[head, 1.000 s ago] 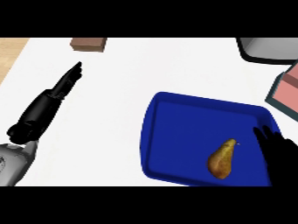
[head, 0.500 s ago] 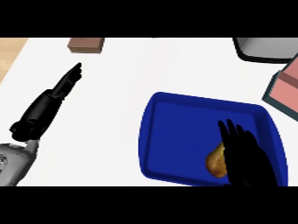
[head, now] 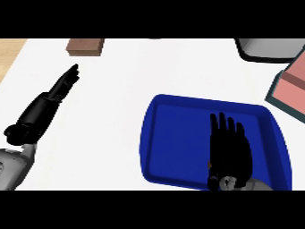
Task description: Pick the pear from the tray and place it in the cardboard box
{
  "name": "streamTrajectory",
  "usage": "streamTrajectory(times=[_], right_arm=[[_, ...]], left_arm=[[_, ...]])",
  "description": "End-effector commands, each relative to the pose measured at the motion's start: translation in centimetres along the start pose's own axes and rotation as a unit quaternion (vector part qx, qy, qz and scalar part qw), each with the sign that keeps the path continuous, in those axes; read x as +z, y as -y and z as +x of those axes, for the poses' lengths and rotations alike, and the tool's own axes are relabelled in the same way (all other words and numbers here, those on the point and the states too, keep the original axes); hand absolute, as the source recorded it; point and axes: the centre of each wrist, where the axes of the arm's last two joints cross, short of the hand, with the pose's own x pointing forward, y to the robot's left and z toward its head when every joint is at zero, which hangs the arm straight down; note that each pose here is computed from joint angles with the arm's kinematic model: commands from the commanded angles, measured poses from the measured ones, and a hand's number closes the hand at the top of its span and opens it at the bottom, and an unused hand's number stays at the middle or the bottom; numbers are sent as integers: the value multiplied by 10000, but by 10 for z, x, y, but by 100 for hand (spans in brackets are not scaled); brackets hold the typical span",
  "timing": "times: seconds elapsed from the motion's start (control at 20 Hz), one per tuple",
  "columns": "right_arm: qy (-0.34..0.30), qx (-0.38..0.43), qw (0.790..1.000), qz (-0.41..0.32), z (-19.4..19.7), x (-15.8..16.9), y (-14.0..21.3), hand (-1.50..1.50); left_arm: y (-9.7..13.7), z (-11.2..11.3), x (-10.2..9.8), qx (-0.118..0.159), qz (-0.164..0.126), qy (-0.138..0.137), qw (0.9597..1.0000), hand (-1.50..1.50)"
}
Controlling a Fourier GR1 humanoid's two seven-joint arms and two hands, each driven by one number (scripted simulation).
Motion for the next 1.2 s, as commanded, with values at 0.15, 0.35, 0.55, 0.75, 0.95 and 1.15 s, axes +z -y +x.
streamTrajectory(times=[0.15,0.35,0.55,0.75,0.95,1.15], right_arm=[[-1085,607,9916,344,24,-3,-15,-150],[-1234,630,9901,235,18,-24,-16,-150],[-1111,572,9917,309,26,-19,-31,-150],[-1097,446,9921,412,31,-25,-21,-150],[-1161,493,9909,468,24,-23,-30,-150],[-1446,673,9862,454,6,-42,-41,-150]], left_arm=[[1,-6,5,9,29,-112,9999,0],[-5,-8,5,-21,99,7,9999,0],[-3,11,-3,-15,-11,-4,10000,0],[7,-13,11,-87,93,-17,9999,0],[-8,-9,1,-136,141,-63,9998,0],[-5,0,6,-45,71,-7,10000,0]])
